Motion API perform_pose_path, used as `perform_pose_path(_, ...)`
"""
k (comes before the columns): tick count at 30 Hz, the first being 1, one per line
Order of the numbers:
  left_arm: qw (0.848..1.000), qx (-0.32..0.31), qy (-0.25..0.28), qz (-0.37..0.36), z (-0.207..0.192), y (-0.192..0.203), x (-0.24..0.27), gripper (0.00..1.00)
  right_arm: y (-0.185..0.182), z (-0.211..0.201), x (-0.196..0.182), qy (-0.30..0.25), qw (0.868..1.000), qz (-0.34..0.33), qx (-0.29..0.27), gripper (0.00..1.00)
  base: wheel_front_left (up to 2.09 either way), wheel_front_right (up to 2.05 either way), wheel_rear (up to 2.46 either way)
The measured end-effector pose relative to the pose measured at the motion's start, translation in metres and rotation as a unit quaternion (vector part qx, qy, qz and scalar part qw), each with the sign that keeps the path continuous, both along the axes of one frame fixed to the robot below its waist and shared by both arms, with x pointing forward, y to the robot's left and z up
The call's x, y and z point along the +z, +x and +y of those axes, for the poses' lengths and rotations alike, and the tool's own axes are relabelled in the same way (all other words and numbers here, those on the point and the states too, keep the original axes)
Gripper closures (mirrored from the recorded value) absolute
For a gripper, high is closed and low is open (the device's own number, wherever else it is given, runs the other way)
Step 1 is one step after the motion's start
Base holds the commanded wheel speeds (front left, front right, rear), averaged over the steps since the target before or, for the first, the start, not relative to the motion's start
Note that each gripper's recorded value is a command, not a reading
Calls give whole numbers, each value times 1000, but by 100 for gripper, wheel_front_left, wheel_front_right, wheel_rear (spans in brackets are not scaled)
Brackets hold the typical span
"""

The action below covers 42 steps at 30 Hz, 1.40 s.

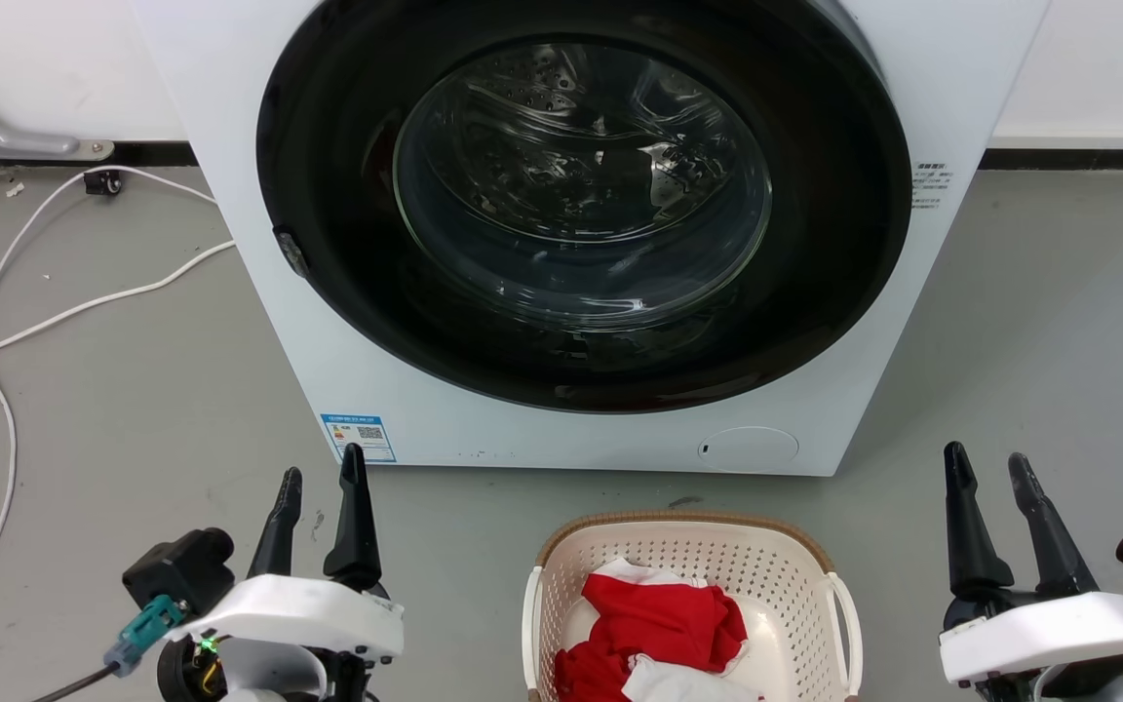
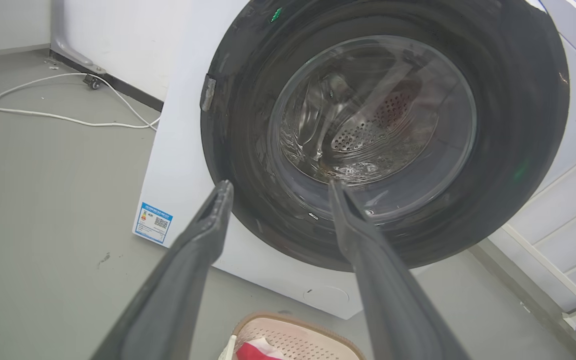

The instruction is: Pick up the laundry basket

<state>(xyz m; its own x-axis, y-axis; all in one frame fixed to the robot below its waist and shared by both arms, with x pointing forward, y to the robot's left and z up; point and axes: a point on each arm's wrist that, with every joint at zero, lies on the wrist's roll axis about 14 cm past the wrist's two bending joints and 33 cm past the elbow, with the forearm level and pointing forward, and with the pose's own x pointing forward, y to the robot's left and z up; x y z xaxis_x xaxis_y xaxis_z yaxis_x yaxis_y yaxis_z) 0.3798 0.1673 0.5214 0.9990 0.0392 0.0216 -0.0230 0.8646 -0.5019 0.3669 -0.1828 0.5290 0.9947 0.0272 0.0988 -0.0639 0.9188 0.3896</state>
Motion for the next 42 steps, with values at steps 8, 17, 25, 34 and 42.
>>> perform_pose_path(8, 999, -2, 48, -6, -3, -3, 0, 0, -3, 1, 0, -47, 999, -6, -1, 0, 0, 0, 0)
perform_pose_path(17, 996, -5, 93, -17, -9, -4, 2, 0, -5, 2, 1, -94, 996, -12, 0, 0, 0, 0, 0)
perform_pose_path(25, 992, -5, 127, -23, -11, -6, 2, 0, -7, 3, 0, -132, 991, -16, 0, 0, 0, 0, 0)
perform_pose_path(34, 984, -13, 172, -36, -18, -10, 4, 0, -10, 5, 5, -164, 986, -30, 0, 0, 0, 0, 0)
perform_pose_path(42, 979, -16, 199, -48, -20, -11, 7, 0, -13, 6, 8, -175, 984, -41, 0, 0, 0, 0, 0)
